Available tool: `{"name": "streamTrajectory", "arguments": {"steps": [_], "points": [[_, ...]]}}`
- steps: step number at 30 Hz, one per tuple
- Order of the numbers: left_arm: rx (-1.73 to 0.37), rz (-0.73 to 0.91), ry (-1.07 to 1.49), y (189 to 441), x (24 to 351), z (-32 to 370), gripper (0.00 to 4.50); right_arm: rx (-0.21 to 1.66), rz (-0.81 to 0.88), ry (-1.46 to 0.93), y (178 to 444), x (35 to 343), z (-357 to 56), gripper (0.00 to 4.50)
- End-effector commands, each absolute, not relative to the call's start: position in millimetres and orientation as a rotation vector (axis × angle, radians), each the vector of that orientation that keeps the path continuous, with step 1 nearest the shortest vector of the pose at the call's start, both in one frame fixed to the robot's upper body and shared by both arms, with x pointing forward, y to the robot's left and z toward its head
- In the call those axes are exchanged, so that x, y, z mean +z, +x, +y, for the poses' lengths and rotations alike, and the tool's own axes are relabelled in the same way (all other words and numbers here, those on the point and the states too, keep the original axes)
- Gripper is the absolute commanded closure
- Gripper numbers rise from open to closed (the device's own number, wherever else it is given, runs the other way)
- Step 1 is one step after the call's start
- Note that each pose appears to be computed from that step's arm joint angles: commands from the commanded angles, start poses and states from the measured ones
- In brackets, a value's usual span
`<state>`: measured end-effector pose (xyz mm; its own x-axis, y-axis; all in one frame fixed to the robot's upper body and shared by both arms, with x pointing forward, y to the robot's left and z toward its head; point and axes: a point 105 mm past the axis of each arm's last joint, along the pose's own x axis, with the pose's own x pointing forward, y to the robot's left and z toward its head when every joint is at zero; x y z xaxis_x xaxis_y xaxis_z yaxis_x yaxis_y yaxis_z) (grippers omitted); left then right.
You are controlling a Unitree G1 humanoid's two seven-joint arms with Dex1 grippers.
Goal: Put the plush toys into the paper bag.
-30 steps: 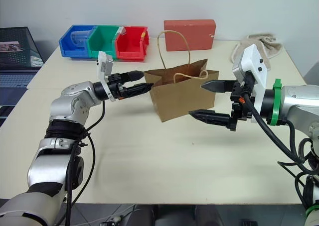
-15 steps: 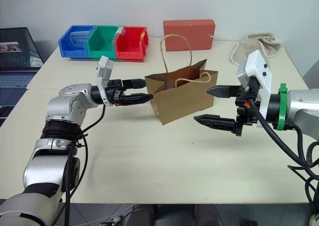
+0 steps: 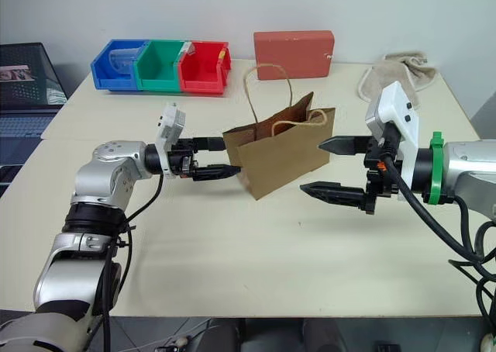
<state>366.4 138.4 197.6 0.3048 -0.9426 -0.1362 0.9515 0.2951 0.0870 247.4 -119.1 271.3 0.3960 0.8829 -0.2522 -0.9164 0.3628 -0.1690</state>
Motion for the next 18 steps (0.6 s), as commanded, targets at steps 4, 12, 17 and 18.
{"name": "streamTrajectory", "arguments": {"steps": [4, 12, 17, 18], "points": [[-1.200, -0.063, 0.146, 368.1, 209.6, 116.3, 0.02, 1.179, 0.093, -0.337, 244.2, 273.3, -115.1, 0.00], [-1.151, -0.112, 0.126, 361.2, 205.1, 95.4, 0.02, 1.180, 0.093, -0.343, 244.1, 270.3, -113.0, 0.00], [-1.113, -0.132, 0.107, 359.2, 205.0, 91.4, 0.02, 1.178, 0.097, -0.349, 245.0, 268.0, -112.5, 0.00], [-1.112, -0.137, 0.109, 357.6, 205.1, 89.8, 0.02, 1.177, 0.099, -0.354, 245.4, 266.9, -112.6, 0.00]]}}
